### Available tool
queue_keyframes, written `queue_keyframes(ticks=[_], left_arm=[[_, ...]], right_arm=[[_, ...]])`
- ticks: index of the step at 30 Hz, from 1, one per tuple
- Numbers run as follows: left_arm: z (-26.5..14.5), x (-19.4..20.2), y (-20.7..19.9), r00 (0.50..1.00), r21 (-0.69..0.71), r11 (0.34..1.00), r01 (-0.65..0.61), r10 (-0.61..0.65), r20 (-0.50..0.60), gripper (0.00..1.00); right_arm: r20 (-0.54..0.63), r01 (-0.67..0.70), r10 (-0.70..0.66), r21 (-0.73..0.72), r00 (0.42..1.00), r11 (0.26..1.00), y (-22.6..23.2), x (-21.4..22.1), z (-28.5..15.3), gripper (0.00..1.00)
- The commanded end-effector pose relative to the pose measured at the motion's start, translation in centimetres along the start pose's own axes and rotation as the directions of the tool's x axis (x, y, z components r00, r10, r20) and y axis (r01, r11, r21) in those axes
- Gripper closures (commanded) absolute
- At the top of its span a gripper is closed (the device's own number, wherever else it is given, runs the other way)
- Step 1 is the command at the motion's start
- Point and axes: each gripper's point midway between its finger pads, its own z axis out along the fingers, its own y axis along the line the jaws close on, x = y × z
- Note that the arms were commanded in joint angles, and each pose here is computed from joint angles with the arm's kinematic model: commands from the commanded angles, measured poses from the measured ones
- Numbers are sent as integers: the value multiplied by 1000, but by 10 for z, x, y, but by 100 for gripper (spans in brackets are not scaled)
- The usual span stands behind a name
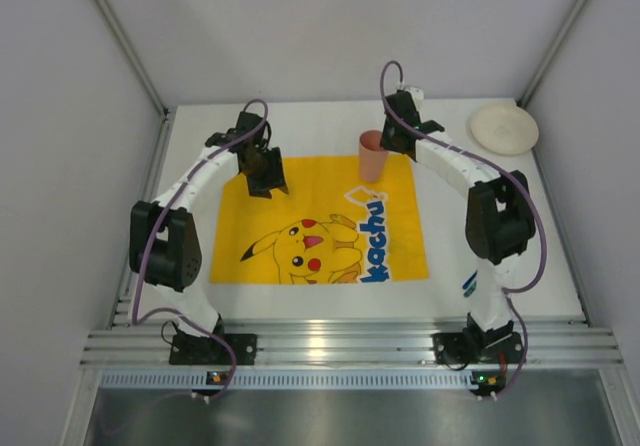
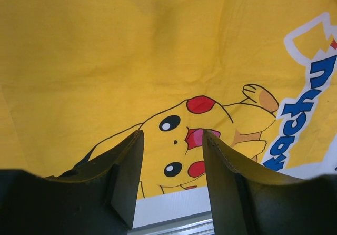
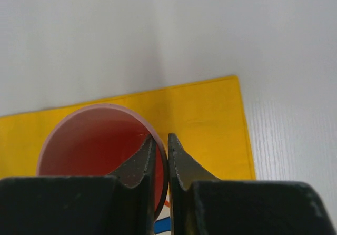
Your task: Set the dinner table for one person
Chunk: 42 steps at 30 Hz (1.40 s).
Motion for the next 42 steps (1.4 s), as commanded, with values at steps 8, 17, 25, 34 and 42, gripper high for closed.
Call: queue_keyframes(ticks=[8,17,25,34,42], left_arm=[[-29,-5,3,997,-1,1000,-2,2,77,46],[-27,-3,6,998,-15,1000,6,-5,62,46],[-30,-4,9,998,-39,999,2,1,67,46],[-37,-14,14,995,-73,997,5,2,98,45],[-30,-13,18,995,-84,996,40,-32,92,45]], right_arm=[[108,193,-197,46,974,980,31,-2,-15,83],[175,223,-214,-37,961,974,50,-26,-49,29],[275,231,-203,-73,940,970,58,-67,-96,11],[479,173,-153,1,865,985,11,-174,-163,3],[343,-368,277,238,897,899,-225,-218,-74,0]])
